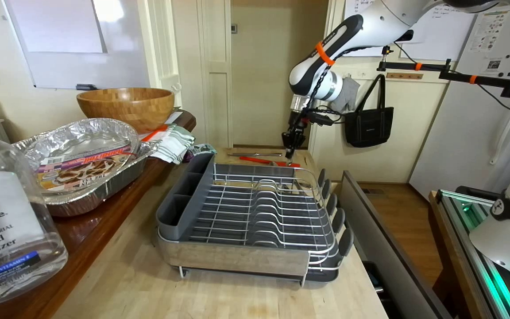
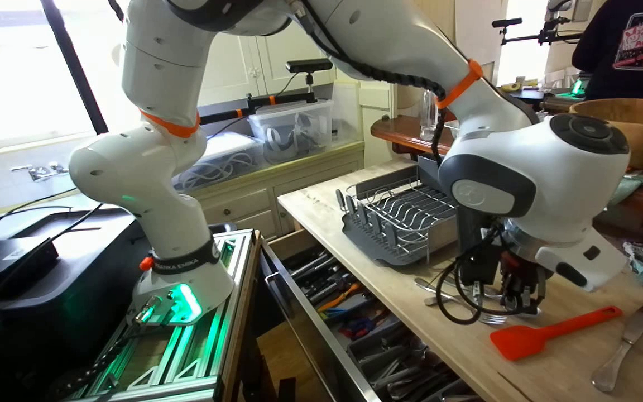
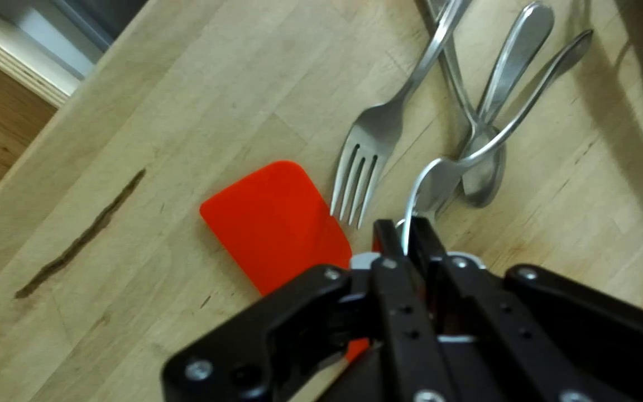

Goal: Take the fork off the drying rack and place it on the counter top with the other cutlery

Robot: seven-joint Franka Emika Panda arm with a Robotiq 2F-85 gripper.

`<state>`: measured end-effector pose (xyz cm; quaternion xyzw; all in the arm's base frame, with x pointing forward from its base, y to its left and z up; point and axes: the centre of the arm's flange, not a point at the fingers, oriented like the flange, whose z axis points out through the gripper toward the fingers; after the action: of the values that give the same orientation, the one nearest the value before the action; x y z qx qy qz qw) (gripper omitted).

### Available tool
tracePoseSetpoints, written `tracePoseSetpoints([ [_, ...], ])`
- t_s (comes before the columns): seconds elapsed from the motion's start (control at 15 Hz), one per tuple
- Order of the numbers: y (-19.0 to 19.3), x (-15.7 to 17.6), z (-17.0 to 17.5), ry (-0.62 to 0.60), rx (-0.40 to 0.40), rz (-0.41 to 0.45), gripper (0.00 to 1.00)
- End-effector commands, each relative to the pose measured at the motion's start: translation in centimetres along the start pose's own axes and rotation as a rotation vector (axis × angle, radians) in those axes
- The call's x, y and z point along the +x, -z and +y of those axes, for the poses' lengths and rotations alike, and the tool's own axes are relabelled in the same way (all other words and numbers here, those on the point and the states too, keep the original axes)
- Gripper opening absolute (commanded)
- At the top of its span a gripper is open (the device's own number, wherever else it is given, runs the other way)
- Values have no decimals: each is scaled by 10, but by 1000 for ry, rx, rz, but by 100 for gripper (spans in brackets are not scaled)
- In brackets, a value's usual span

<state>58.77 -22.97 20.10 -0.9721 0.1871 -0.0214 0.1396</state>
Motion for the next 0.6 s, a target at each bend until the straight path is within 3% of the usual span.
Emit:
tracePoseSetpoints([
  [0.0, -39, -6, 10, -21, -21, -19, 2],
  [0.07, -41, -7, 12, -26, -20, -24, 6],
  [0.53, -45, -11, 18, -54, -10, -35, 4],
])
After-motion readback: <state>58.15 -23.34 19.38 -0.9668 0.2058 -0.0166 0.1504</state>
